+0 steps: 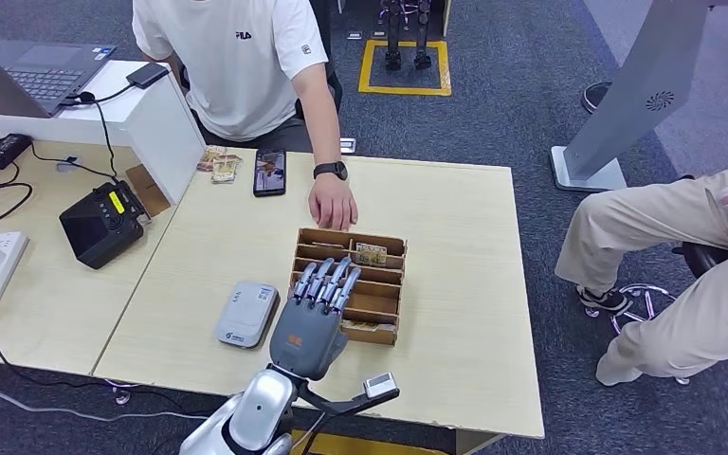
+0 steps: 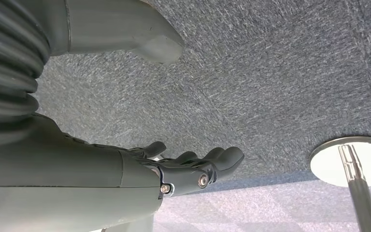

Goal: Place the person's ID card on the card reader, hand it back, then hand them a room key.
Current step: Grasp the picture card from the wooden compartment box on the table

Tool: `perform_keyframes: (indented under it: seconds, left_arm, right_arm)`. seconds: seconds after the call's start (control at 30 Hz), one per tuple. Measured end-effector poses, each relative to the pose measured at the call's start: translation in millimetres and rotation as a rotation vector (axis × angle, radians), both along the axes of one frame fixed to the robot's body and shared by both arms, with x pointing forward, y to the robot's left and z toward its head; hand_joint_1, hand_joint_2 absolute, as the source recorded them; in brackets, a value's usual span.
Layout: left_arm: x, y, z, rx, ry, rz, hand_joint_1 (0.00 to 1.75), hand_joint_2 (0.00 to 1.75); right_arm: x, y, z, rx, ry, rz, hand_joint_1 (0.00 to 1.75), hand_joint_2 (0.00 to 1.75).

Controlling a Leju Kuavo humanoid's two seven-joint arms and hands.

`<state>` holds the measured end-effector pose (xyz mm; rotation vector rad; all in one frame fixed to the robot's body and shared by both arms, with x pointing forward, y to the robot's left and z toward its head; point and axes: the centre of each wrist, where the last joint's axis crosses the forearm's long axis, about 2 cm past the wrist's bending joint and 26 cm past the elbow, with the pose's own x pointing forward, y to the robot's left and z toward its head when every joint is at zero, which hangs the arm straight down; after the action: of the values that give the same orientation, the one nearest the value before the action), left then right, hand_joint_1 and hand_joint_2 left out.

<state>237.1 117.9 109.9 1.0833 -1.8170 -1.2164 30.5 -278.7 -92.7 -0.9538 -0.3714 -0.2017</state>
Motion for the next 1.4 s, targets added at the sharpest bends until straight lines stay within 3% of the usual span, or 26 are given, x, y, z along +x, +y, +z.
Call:
perform_keyframes:
  seconds: [0.83, 1.4]
  left_arm:
    - [16.2, 4.8, -23.5, 0.057, 0.110, 0.155, 0.00, 1.75]
    - [24.0, 23.2, -29.3, 0.051, 0.086, 0.214, 0.00, 1.75]
  right_arm:
    - [0.4, 0.0, 0.0, 0.004, 0.011, 0.000, 0.00, 1.75]
    - [0.4, -0.3, 0.1, 0.003, 0.015, 0.003, 0.00, 1.75]
